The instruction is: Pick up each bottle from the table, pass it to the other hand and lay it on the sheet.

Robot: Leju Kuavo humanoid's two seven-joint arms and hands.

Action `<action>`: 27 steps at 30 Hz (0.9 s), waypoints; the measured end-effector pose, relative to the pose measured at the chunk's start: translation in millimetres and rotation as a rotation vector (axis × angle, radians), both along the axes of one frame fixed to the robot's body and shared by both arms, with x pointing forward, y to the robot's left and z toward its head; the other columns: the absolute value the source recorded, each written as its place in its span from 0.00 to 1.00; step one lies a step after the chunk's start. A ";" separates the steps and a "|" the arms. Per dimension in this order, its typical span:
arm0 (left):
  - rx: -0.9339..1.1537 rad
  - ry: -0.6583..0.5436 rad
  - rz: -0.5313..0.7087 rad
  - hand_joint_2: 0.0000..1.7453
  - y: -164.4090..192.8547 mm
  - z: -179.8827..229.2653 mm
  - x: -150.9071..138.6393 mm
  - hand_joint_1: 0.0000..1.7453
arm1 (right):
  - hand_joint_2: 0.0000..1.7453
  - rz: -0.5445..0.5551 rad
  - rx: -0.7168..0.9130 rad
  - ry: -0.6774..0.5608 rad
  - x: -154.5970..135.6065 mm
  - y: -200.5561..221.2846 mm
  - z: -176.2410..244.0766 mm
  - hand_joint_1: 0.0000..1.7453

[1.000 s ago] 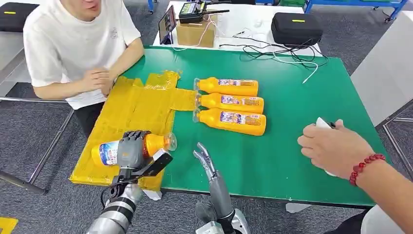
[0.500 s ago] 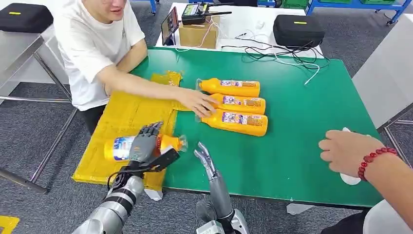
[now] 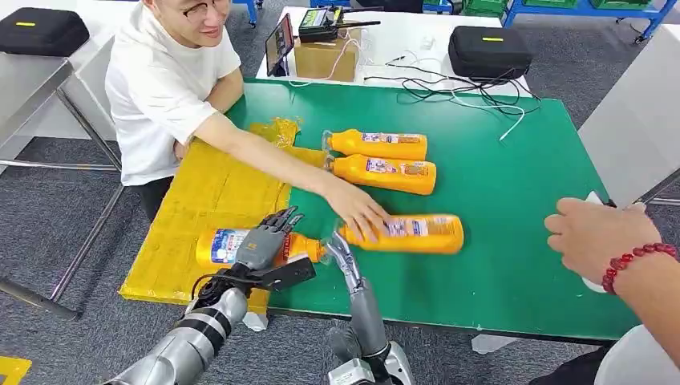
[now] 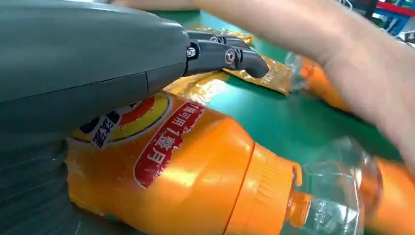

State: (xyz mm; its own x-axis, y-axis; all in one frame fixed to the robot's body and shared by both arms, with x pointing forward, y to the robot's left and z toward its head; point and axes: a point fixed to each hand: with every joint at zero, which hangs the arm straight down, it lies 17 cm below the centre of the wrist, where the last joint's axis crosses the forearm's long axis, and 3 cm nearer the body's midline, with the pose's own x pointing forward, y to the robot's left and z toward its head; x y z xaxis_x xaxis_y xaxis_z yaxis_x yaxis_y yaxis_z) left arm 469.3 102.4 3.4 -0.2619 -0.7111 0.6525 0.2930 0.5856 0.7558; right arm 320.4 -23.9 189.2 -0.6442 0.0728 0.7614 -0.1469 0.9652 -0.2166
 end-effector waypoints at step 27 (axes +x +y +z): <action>-0.401 -0.288 0.102 1.00 -6.1 98.4 -17.6 0.00 | 0.00 -0.040 -0.003 -0.011 1.8 -6.0 1.0 0.00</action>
